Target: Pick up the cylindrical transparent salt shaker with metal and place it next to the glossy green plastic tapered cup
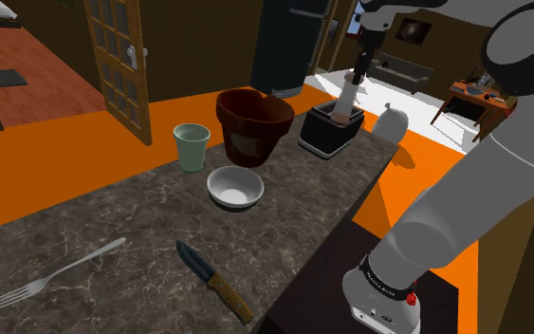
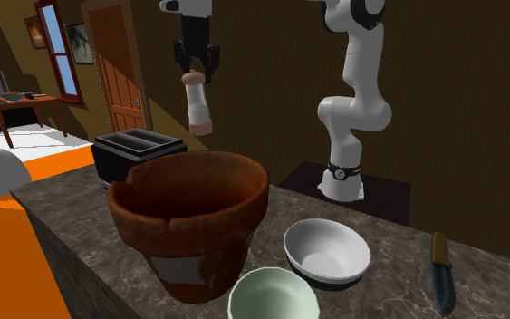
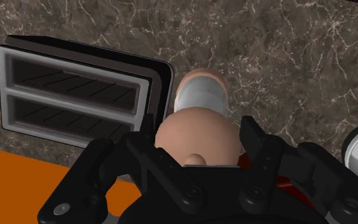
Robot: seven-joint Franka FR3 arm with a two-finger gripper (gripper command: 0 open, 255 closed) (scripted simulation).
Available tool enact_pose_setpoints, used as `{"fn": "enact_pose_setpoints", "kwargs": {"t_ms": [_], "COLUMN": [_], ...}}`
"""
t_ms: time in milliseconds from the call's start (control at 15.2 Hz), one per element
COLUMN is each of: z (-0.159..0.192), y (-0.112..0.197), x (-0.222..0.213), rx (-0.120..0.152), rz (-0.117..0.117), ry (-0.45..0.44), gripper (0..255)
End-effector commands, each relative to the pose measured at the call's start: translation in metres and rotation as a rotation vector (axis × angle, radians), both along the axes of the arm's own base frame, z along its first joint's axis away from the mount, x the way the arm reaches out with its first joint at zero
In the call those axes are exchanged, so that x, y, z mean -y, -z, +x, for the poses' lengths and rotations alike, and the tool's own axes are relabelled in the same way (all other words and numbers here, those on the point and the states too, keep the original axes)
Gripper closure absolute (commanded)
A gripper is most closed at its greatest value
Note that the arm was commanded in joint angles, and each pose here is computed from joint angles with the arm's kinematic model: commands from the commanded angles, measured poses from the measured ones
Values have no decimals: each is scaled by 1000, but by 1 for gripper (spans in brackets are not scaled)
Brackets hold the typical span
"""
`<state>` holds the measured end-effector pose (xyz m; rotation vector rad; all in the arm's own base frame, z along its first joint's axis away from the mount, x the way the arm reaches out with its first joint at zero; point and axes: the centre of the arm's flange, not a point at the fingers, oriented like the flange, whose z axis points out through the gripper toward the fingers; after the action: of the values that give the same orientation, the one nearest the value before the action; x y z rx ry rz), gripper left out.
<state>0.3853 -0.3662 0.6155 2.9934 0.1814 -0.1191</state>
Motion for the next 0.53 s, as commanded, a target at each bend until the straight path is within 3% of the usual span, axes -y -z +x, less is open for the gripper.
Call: {"fn": "enact_pose_setpoints", "kwargs": {"t_ms": [0,132,462], "z": [0,0,20], "y": [-10,-19,-19], "x": [0,0,-63], "rx": [0,0,0], "rz": [0,0,0], "ry": [0,0,0], "gripper": [255,255,255]}}
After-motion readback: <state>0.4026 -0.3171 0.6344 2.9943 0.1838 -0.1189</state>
